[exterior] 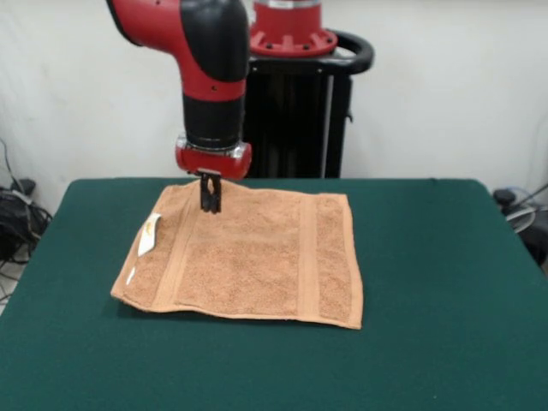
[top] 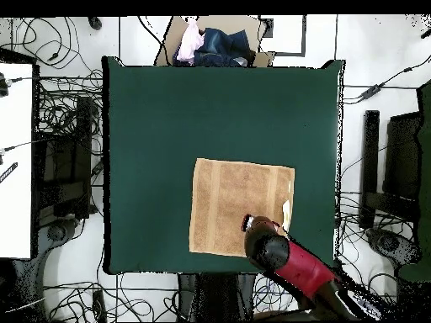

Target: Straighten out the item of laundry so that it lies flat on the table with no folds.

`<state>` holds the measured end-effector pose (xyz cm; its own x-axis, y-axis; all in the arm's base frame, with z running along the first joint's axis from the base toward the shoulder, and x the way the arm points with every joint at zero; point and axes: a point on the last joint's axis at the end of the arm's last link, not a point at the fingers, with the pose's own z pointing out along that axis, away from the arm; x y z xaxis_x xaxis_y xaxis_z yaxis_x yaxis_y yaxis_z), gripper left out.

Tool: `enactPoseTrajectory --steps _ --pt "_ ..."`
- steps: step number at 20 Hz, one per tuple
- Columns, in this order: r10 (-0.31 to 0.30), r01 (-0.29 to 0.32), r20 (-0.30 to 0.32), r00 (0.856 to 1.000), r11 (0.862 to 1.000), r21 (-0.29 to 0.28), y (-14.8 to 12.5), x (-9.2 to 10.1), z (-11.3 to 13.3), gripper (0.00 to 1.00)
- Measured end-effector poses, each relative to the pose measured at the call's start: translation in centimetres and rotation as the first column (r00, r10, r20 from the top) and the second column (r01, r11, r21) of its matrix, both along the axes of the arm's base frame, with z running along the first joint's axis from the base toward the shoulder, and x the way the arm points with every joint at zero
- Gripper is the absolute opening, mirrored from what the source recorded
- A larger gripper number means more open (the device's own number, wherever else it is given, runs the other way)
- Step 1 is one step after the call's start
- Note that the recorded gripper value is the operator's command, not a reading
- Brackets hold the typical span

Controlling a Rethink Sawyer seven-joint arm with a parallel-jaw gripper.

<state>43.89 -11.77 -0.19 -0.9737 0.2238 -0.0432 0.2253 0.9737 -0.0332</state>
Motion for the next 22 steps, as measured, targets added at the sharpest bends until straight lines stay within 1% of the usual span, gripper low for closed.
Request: enactPoseTrajectory --steps 5,6,10,22 --pt "-0.031 0.031 -0.009 0.999 0.999 0.014 -1.3 -1.4 0.1 0.00" --pt "-0.049 0.049 -0.015 0.999 0.999 0.018 -2.2 -2.2 0.1 0.00" --pt "-0.062 0.062 -0.015 0.998 0.998 0.018 -3.2 -2.7 0.1 0.00" --pt "-0.059 0.061 -0.044 0.997 0.997 0.041 -2.5 -3.8 -1.1 0.00"
